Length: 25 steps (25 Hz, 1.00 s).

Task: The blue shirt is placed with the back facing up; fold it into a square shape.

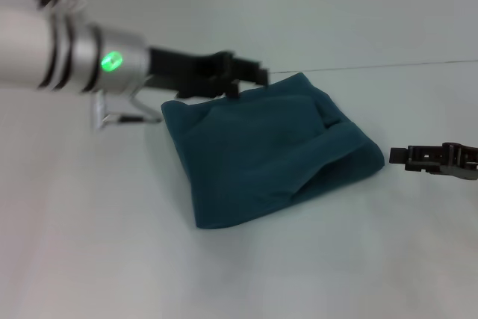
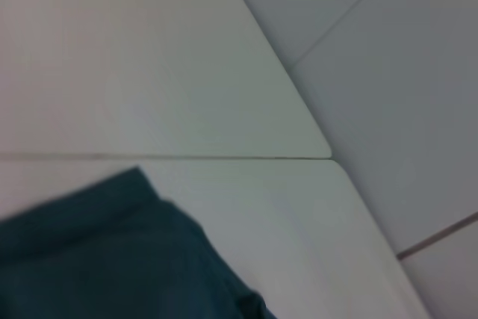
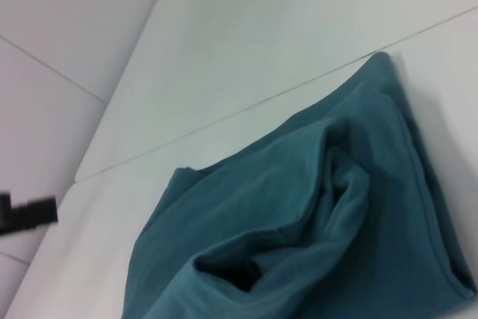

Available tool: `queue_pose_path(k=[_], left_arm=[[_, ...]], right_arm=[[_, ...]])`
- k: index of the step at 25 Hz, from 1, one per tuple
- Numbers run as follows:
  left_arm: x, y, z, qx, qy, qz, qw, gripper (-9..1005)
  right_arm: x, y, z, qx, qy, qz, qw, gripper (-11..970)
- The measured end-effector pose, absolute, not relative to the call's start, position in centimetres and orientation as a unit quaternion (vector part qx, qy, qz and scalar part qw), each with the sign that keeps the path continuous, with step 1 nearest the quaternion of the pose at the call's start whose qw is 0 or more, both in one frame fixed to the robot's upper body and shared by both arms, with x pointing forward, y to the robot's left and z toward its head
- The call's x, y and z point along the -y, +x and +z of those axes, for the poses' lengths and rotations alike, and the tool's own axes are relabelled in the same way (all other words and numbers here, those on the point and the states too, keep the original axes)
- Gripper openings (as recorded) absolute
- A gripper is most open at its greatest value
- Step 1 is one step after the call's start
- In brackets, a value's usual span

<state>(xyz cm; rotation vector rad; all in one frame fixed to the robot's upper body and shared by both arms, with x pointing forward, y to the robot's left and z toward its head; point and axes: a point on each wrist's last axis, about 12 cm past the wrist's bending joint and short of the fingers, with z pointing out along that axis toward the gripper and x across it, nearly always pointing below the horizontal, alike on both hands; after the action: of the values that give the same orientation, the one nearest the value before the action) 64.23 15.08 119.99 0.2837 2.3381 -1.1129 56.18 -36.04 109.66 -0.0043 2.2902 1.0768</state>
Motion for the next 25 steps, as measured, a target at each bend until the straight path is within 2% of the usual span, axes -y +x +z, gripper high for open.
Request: queue_pose_path(k=[7,11,15,18,25], left_arm=[[-21.7,60.6,115.8,-0.852,0.032,-0.469,0.232,589],[-23.5,59.1,114.8,-0.838,0.024,-0.490,0.238,590],[-24.0,58.4,114.5,-0.836,0.035,-0.492,0.239,590],[-24.1,58.3,114.4,-0.836,0.043,-0.492,0.240,590],[-24.7,58.1,114.2,-0.835,0.046,-0.487,0.251,589]], right_arm=[[36.3,57.4,112.1,-0.863,-0.029,0.415,0.287,627],[37.3,59.4,115.9,-0.863,-0.025,0.411,0.292,633],[36.7,62.0,119.7,-0.875,-0.016,0.389,0.287,634],[34.9,63.8,121.8,-0.889,-0.018,0.366,0.275,634],[28.9,66.0,122.3,-0.933,-0.080,0.290,0.197,628]])
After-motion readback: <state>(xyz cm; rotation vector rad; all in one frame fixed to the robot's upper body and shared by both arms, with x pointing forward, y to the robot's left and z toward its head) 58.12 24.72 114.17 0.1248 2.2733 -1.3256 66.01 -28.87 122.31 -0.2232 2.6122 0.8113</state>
